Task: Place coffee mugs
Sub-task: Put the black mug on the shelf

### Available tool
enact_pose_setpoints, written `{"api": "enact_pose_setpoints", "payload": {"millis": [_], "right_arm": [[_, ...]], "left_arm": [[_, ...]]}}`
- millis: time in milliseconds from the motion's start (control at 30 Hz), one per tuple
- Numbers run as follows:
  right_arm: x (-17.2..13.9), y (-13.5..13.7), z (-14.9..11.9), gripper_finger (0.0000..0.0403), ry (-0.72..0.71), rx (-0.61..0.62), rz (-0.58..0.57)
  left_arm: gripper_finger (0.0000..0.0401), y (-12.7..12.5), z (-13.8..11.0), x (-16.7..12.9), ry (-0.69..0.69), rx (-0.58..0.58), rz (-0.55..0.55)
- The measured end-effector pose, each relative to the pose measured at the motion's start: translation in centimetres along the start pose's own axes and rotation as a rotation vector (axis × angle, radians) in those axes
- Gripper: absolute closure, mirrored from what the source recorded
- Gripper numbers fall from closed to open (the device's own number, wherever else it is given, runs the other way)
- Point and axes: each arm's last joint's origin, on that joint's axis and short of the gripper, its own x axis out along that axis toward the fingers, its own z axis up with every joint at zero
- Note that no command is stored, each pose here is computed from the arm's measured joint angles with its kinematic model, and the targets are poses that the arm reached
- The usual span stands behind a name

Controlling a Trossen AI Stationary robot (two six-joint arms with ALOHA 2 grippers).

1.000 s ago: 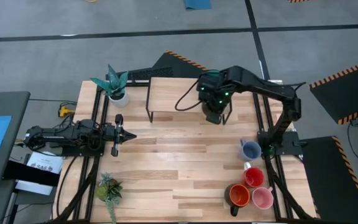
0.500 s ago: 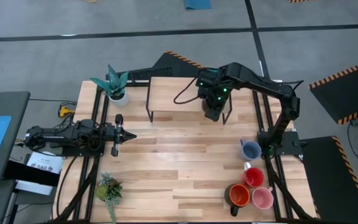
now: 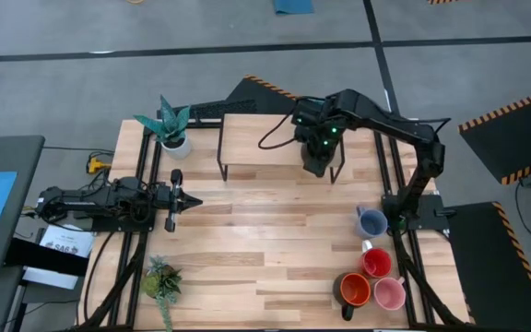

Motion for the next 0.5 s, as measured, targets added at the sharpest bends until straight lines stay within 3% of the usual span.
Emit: {"api": "enact_pose_setpoints", "payload": {"millis": [500], "right_arm": [[-0.03,-0.32,0.02,0.034,-0.002,-0.013,-0.005]], "left_arm": [[0.0401,0.0,0.0,0.0,0.0,0.0,0.0]]}}
